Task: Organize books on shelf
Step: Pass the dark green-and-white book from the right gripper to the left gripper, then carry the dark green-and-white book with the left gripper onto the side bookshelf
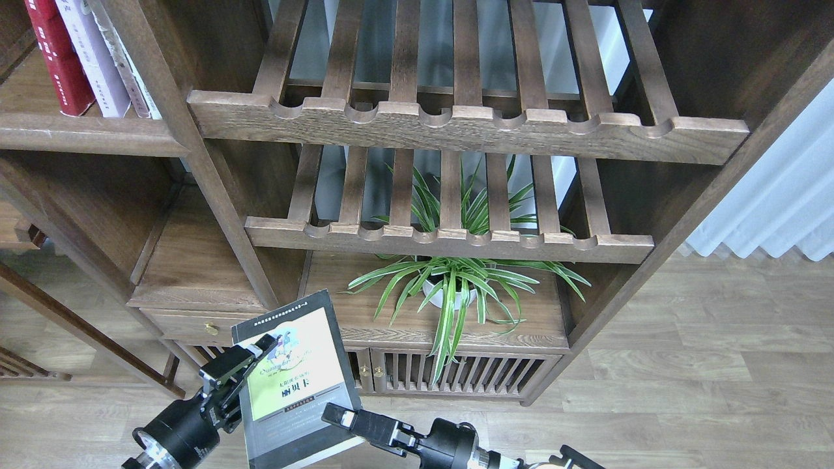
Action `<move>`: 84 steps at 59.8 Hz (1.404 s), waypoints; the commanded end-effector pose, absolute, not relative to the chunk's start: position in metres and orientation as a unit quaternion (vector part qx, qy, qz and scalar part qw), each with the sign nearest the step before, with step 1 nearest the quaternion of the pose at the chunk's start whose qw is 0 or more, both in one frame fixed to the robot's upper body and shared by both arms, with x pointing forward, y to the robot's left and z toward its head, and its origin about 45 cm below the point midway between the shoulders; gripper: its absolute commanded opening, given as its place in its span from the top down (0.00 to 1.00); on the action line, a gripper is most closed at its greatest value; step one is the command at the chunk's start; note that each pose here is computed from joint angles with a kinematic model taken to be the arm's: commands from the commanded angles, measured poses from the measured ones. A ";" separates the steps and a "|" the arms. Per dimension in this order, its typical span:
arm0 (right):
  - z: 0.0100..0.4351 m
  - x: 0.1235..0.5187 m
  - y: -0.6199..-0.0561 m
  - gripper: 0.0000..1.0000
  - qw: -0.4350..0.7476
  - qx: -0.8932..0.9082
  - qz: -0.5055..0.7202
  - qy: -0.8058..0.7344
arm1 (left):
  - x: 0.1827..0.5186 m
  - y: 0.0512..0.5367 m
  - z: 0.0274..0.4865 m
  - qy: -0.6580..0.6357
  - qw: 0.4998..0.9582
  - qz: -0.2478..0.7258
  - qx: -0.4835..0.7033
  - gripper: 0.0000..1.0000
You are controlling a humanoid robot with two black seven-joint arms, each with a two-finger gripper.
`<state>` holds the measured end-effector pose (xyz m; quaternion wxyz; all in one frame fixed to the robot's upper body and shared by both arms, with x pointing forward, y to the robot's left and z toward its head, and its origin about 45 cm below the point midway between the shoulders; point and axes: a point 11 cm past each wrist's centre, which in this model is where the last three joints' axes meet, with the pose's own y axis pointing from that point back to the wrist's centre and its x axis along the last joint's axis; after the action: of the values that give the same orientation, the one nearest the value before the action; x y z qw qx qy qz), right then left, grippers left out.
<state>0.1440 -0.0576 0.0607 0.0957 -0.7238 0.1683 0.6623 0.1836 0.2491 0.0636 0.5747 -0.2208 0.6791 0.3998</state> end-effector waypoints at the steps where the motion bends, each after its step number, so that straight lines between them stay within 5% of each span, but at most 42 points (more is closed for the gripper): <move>1: 0.060 0.144 -0.058 0.96 0.096 -0.723 0.662 0.169 | 0.183 0.254 0.063 0.677 0.576 0.404 -0.216 0.92; 29: 0.064 0.156 -0.062 0.92 0.106 -0.727 0.654 0.178 | 0.186 0.288 0.076 0.654 0.596 0.426 -0.190 0.92; 33: 0.064 0.156 -0.062 0.74 0.107 -0.727 0.654 0.178 | 0.190 0.288 0.079 0.650 0.599 0.426 -0.194 0.92; 35: 0.063 0.155 -0.061 0.44 0.100 -0.731 0.652 0.175 | 0.192 0.290 0.080 0.648 0.600 0.426 -0.196 0.92; 38: 0.063 0.156 -0.061 0.12 0.095 -0.739 0.643 0.177 | 0.195 0.292 0.083 0.644 0.602 0.427 -0.200 0.92; 45: 0.066 0.158 -0.060 0.01 0.095 -0.745 0.636 0.176 | 0.206 0.306 0.092 0.626 0.607 0.440 -0.215 0.92; 56: 0.066 0.164 -0.066 0.01 0.104 -0.744 0.633 0.188 | 0.221 0.360 0.121 0.573 0.627 0.483 -0.211 0.91; 84: 0.062 0.164 -0.071 0.01 0.102 -0.740 0.635 0.197 | 0.270 0.469 0.315 0.304 0.752 0.542 -0.219 0.91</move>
<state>0.1643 -0.0706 0.0621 0.1036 -0.7404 0.1970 0.6342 0.2618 0.4511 0.2756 0.7282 -0.2344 0.3637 0.5315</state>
